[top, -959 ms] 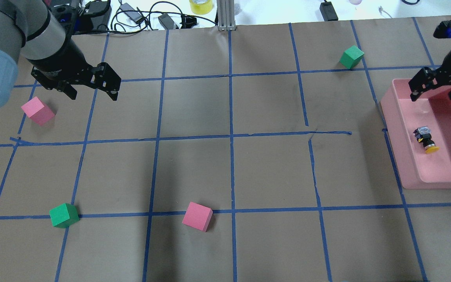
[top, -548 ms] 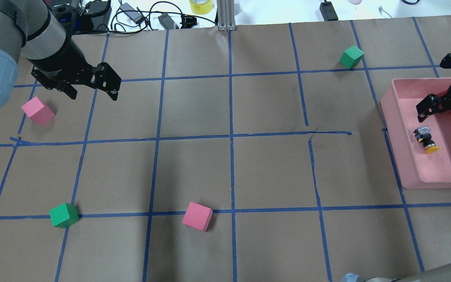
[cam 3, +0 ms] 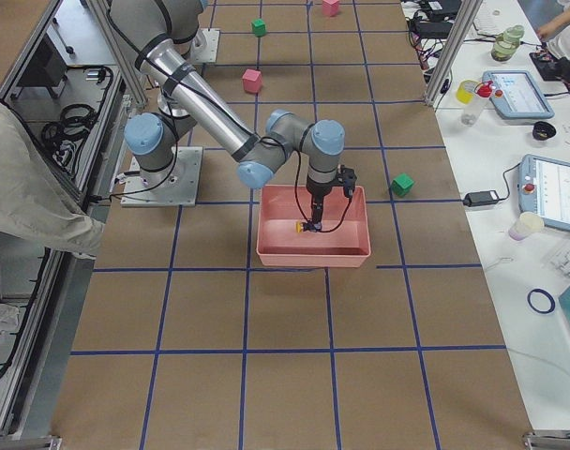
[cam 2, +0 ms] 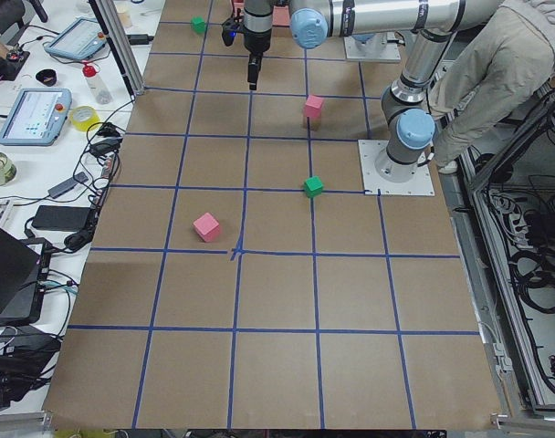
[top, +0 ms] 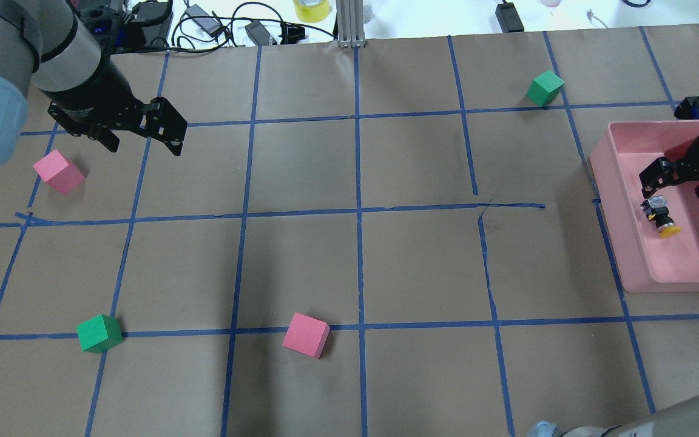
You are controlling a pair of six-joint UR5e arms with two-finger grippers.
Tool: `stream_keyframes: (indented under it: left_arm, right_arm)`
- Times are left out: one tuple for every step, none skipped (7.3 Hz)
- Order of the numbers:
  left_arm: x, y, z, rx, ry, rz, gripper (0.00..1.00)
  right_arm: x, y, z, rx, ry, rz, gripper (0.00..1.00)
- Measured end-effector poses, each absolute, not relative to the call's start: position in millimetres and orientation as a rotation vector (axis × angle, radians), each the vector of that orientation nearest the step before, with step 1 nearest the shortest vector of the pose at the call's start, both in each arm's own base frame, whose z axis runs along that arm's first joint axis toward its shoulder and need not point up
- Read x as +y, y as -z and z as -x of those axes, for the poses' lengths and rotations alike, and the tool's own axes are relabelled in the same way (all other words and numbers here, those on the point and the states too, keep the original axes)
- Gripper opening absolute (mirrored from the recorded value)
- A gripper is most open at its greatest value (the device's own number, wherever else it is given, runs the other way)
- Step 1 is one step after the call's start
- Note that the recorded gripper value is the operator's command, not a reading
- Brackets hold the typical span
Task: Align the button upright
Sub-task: 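Lower the right gripper into the tray onto the black button switch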
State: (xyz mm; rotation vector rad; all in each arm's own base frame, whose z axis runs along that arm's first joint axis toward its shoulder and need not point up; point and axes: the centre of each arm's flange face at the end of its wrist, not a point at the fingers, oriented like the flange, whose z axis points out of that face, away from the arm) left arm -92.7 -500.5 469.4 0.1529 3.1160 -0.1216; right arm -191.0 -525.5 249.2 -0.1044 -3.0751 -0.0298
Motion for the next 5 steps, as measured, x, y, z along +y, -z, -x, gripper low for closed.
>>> stream_keyframes:
  left_arm:
    - [-500.4,-469.9,92.7,3.115,0.124,-0.162,1.00]
    - [-500.3,-470.1,92.7,3.113,0.125,-0.175,1.00]
    - [-500.2,-470.5,92.7,3.112,0.127,-0.184,1.00]
    - [-500.2,-470.7,92.7,3.112,0.129,-0.187,1.00]
    - [-500.4,-471.0,92.7,3.111,0.132,-0.188,1.00]
  right_arm:
    - [-526.8,-243.2,191.4,-3.083,0.037,0.083,1.00]
    - [-528.4,-238.1,191.8,-3.091,0.041,0.029,1.00]
    - [-530.6,-233.7,193.0,-3.092,0.036,-0.023,1.00]
    - [-533.3,-229.5,194.6,-3.088,0.023,-0.058,1.00]
    - [-535.3,-225.7,195.7,-3.085,0.014,-0.098,1.00]
